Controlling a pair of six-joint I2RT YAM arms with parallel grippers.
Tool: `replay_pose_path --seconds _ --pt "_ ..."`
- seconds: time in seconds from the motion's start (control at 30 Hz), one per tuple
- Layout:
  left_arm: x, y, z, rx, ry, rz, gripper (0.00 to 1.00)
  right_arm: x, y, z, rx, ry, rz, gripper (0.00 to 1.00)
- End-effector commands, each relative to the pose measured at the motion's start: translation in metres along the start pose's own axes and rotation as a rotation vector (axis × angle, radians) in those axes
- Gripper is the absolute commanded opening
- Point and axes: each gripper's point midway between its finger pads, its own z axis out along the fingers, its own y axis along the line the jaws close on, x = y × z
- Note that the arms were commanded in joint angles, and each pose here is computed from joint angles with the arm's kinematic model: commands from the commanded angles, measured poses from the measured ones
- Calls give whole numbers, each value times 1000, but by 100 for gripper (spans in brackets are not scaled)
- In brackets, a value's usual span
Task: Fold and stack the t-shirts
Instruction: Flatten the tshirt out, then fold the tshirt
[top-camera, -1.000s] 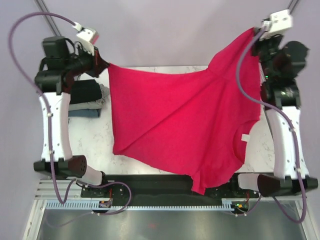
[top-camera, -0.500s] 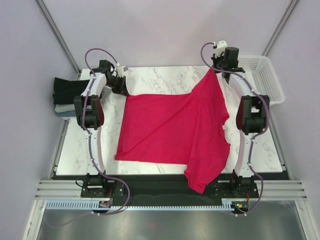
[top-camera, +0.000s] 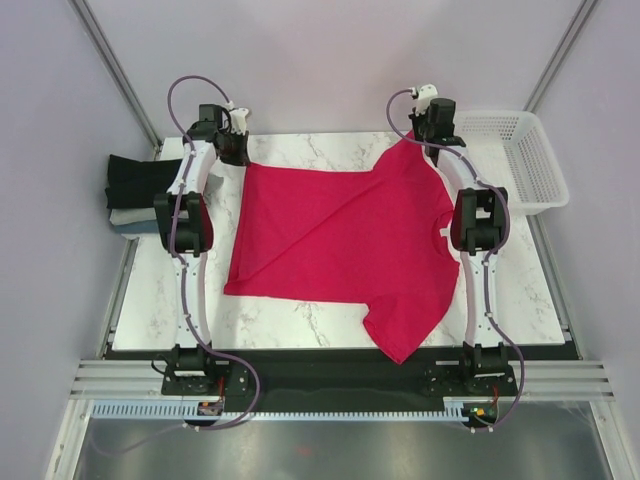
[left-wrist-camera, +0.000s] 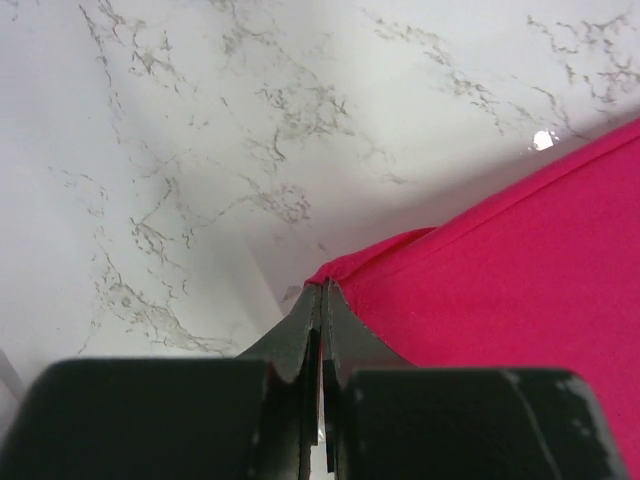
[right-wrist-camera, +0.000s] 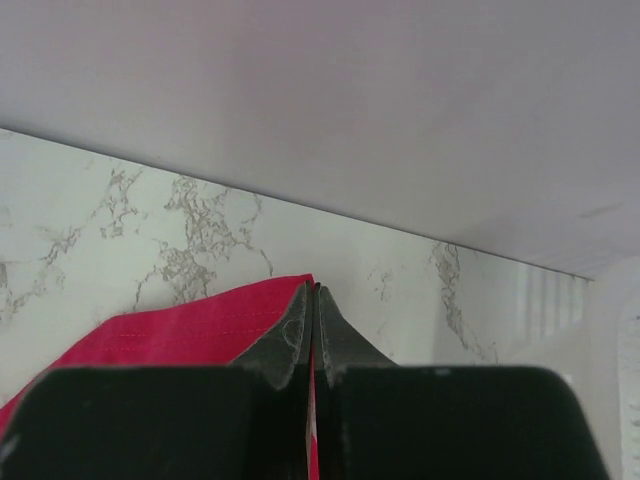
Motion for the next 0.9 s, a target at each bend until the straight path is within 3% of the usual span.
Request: replay_pose_path --seconds 0.0,0.27,0.6,0.87 --pt "-18 17 1 -83 -55 28 2 -52 -16 -11 60 -122 -4 0" --pt "-36 -3 -39 -38 -82 6 2 -97 -9 -59 -15 -161 20 0" --pt "-26 -11 -54 2 -50 -4 2 -87 -2 -69 -40 -116 -6 0" --pt "-14 -22 -87 39 -29 -14 2 -86 12 -105 -90 -72 -23 0"
